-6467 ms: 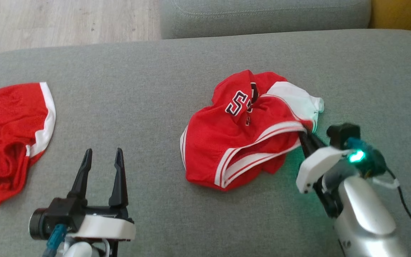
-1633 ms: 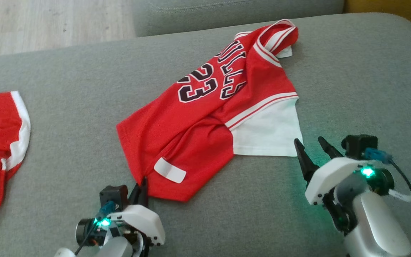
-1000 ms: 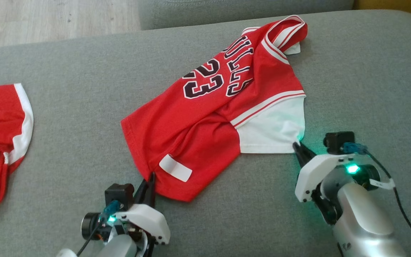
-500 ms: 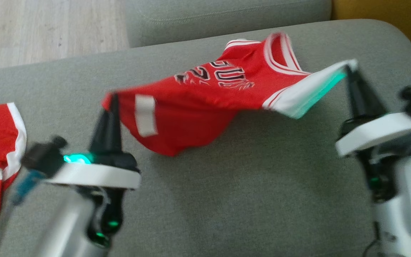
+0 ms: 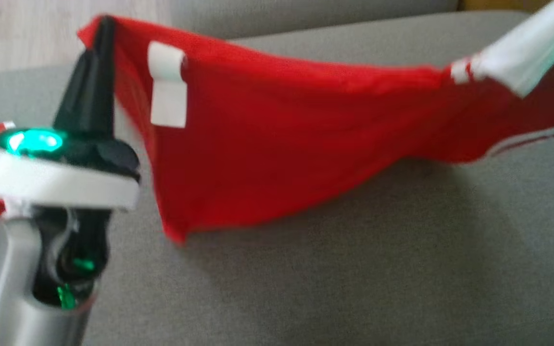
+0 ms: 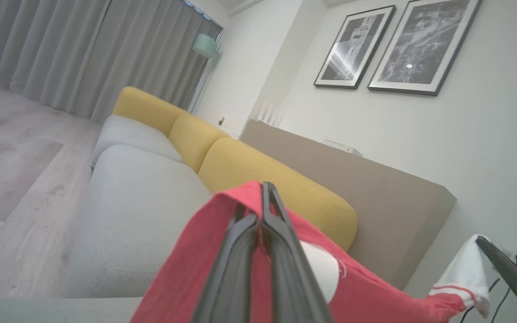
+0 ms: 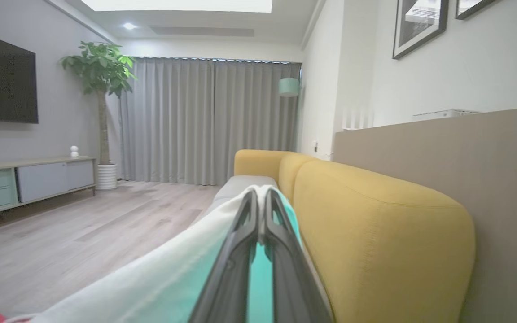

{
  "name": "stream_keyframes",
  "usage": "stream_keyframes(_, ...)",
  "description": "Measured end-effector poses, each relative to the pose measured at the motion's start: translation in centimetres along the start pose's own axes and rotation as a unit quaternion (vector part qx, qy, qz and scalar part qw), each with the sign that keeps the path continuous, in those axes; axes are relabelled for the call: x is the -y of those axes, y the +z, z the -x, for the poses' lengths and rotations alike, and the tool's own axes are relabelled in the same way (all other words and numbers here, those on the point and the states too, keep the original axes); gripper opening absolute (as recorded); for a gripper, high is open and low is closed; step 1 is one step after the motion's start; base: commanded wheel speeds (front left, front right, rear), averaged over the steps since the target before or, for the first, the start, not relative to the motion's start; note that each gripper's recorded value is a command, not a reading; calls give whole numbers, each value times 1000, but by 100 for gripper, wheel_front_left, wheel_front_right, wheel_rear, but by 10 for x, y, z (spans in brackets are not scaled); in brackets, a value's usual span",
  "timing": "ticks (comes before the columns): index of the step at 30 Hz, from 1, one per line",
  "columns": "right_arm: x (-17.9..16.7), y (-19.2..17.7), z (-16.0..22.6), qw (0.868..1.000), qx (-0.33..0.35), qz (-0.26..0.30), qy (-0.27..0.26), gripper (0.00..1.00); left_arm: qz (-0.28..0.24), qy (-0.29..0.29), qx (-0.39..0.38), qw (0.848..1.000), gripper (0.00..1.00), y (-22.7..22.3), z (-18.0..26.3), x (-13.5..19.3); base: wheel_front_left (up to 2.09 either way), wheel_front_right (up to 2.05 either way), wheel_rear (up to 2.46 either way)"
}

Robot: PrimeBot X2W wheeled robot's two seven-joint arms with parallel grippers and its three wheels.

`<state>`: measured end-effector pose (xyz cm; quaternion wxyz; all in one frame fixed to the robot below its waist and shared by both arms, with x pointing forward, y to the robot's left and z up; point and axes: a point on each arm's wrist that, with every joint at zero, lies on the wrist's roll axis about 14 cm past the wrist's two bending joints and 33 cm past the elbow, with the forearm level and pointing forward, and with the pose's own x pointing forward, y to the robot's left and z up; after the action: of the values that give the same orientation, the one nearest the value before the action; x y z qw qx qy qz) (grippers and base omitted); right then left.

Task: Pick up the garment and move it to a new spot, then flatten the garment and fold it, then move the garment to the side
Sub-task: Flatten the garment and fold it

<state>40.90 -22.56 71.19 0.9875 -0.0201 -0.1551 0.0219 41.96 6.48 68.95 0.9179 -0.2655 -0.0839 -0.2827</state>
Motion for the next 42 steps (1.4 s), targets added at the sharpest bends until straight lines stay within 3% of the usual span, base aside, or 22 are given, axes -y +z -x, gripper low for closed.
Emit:
stream_keyframes(7, -6, -64, -78, 996, -64, -54, 35, 0, 12, 91, -105, 990, 0, -66, -38, -91, 0, 0, 0)
stream_keyframes(13, -3, -101, -158, 997, -39, -66, 33, 0, -68, 141, -82, 984, 0, -72, -95, -169, 0, 0, 0)
stream_keyframes(16, 2, -79, -195, 997, 37, -60, 25, 0, -91, 149, -21, 984, 0, -49, -129, -189, 0, 0, 0)
stream_keyframes(19, 6, -41, -221, 991, 122, -45, 23, 0, -114, 134, 40, 984, 0, -22, -155, -190, 0, 0, 0)
stream_keyframes(23, 3, 13, -228, 977, 210, -21, 33, 0, -151, 104, 117, 976, 0, 20, -169, -170, 0, 0, 0)
stream_keyframes(26, -1, 25, -227, 974, 222, 14, 50, 0, -180, 88, 150, 968, 0, 36, -171, -161, 0, 0, 0)
stream_keyframes(29, -6, -8, -220, 982, 175, 26, 65, 0, -199, 80, 113, 970, 0, 7, -164, -164, 0, 0, 0)
stream_keyframes(33, -1, -115, -183, 998, 13, 8, 64, 0, -190, 102, -11, 976, 0, -83, -123, -188, 0, 0, 0)
stream_keyframes(34, -1, -115, -183, 998, 13, 8, 64, 0, -190, 102, -11, 976, 0, -83, -123, -188, 0, 0, 0)
stream_keyframes(35, 1, -143, -167, 998, -35, 4, 60, 0, -183, 109, -44, 976, 0, -106, -108, -193, 0, 0, 0)
stream_keyframes(38, 4, -203, -113, 987, -152, -19, 46, 0, -171, 123, -115, 971, 0, -152, -65, -196, 0, 0, 0)
stream_keyframes(42, 6, -246, -44, 958, -284, -40, 29, 0, -153, 130, -166, 966, 0, -175, -26, -182, 0, 0, 0)
